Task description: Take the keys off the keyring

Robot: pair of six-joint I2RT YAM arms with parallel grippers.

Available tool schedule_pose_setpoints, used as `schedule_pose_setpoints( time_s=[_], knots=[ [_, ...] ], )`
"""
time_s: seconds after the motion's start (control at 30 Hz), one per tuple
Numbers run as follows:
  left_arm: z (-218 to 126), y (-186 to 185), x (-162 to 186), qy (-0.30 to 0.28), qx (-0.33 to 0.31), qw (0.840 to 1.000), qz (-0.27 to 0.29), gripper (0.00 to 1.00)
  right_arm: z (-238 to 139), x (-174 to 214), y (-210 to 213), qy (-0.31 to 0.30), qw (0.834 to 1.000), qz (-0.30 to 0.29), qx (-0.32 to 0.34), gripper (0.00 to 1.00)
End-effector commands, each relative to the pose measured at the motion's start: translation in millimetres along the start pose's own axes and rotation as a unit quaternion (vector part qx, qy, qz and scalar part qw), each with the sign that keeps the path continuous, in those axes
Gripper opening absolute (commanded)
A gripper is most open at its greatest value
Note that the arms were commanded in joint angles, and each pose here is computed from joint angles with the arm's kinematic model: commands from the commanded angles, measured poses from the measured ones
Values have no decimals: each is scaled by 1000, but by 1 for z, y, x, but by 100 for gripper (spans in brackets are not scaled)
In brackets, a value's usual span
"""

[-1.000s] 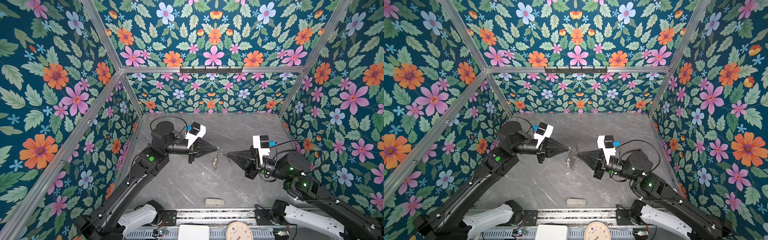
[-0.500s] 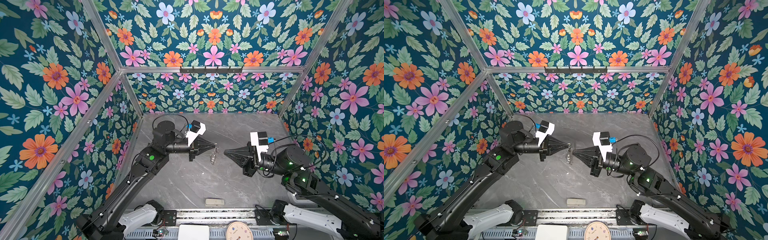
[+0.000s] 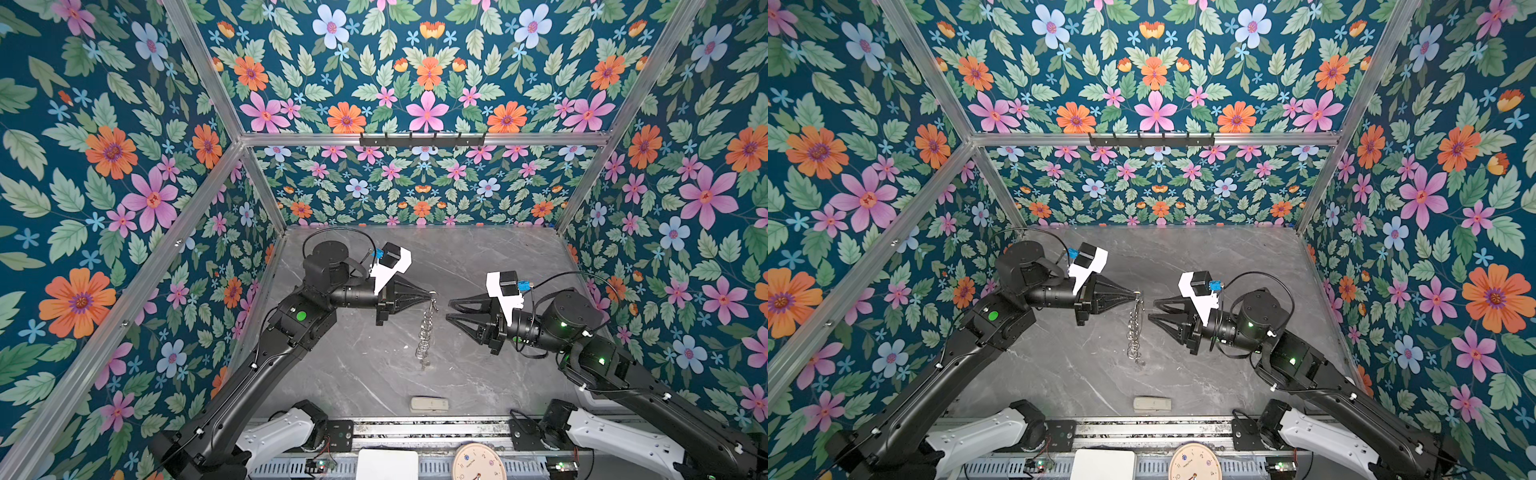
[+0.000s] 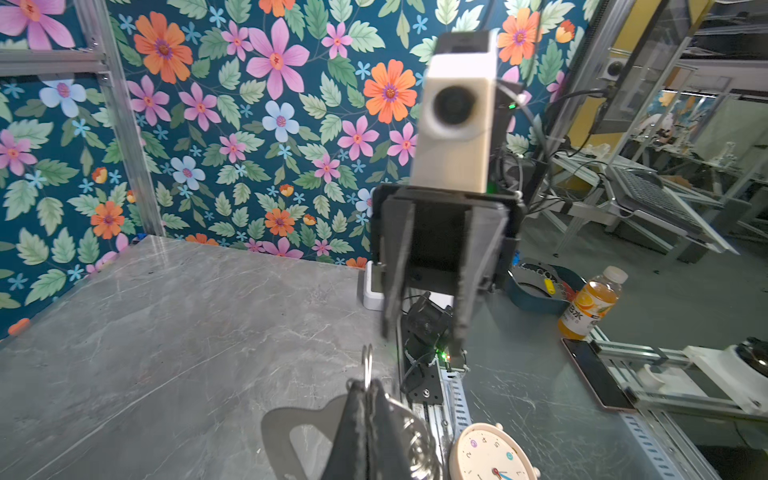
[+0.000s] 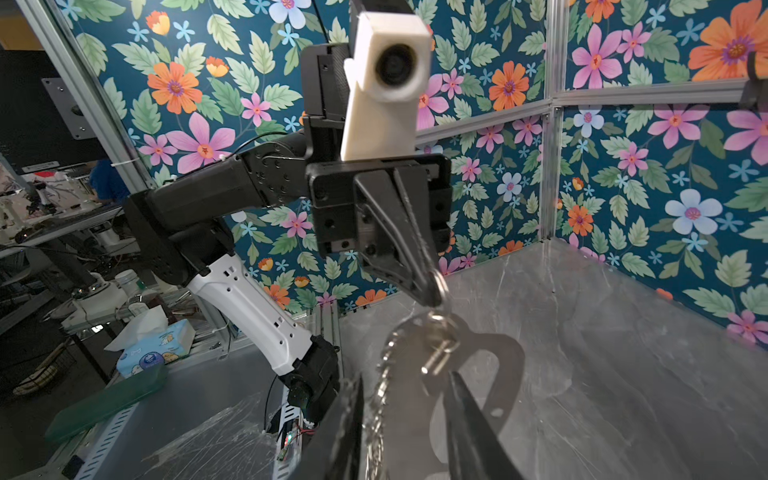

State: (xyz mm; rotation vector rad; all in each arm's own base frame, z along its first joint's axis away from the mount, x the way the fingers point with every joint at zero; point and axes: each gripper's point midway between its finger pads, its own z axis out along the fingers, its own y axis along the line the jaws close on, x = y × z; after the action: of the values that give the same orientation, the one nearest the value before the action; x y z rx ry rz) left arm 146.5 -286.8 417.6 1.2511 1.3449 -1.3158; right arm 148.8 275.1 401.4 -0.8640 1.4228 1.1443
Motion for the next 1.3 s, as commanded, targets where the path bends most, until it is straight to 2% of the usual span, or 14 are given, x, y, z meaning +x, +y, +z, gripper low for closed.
schedule_pose_setpoints(
  time_s=[0.0, 0.1, 0.23, 0.4, 0.9, 1.27],
  knots=[
    [-2, -14, -3, -3, 37, 999, 22, 0, -6, -4, 7, -20, 999, 12, -38, 35],
    [-1, -19, -1, -1, 58, 998, 23, 0, -9, -1, 19, -21, 997, 1, -74, 38],
    [-2, -32, -1, -3, 99, 995, 28, 0, -7, 4, 21, -15, 996, 3, -87, 40],
    [-2, -34, 0, -4, 112, 993, 28, 0, -2, 3, 21, -17, 996, -4, -92, 40],
    [-3, -37, 0, -5, 118, 993, 26, 0, 14, 2, 26, -1, 986, 11, -164, 43],
    [-3, -37, -1, -10, 118, 993, 26, 0, 21, 2, 22, -4, 985, 24, -171, 41]
  ],
)
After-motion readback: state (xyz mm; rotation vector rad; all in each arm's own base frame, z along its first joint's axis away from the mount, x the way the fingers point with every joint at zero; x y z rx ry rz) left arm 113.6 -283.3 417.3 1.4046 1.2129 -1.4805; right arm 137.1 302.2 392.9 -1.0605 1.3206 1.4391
